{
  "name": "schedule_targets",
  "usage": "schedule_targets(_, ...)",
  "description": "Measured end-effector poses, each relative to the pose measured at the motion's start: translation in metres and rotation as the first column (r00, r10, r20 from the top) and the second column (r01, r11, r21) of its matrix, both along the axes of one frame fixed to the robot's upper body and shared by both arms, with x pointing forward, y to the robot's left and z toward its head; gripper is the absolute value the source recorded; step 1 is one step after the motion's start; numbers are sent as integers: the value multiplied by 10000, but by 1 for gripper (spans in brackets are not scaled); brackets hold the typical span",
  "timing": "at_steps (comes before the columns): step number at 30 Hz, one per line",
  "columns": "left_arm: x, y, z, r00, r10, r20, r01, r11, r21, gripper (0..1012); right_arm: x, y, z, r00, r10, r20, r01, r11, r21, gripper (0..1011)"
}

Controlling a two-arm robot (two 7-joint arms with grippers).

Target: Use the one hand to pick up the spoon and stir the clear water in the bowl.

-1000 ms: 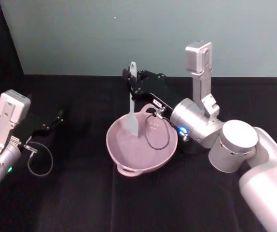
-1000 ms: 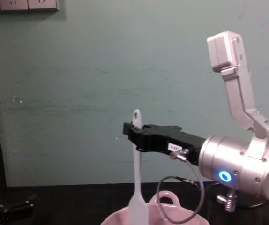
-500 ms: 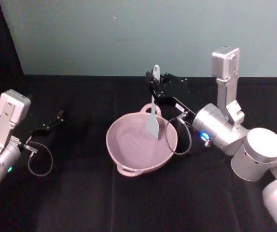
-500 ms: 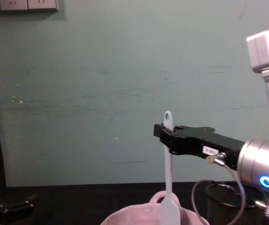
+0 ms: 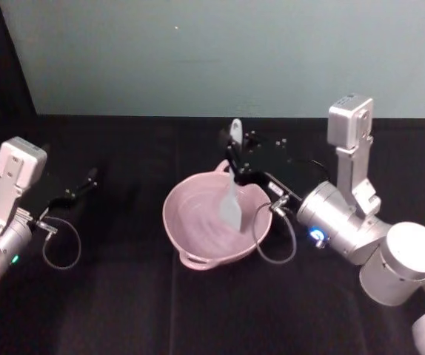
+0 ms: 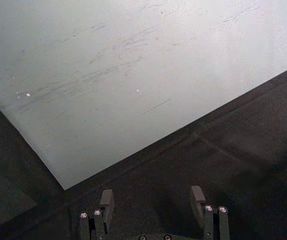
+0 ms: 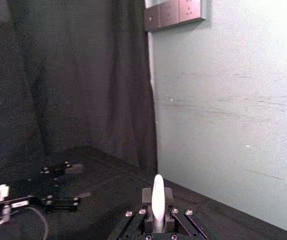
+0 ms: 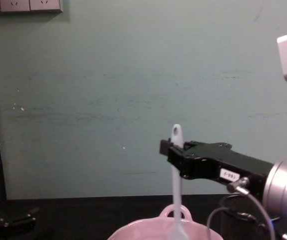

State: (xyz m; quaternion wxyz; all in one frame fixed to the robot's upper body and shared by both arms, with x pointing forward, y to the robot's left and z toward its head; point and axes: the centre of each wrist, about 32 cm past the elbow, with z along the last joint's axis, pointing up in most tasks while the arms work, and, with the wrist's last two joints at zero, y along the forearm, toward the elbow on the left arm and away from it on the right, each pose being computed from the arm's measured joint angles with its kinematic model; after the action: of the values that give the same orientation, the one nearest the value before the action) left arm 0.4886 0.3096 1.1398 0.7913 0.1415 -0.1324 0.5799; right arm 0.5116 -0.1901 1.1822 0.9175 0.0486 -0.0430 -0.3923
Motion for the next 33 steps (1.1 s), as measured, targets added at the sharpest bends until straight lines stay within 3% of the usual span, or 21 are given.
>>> schedule_targets(9,0,0,0,10000,0,1,0,10000,1,1011,-10,232,-30,9981,610,-27,-610,9981,128,121)
schedule_targets(21,0,0,0,10000,0,0,0,10000,1,1011,193,543,-11,9947,1031,-4,-1031,9945,211,121)
schedule_targets(27,0,0,0,10000,1,-1,-1,10000,1,1011,350,570,-9,9965,840,-5,-840,9964,94,121)
schedule_targets(33,0,0,0,10000,0,0,0,10000,1,1011,461,509,15,9986,532,31,-532,9986,35,121)
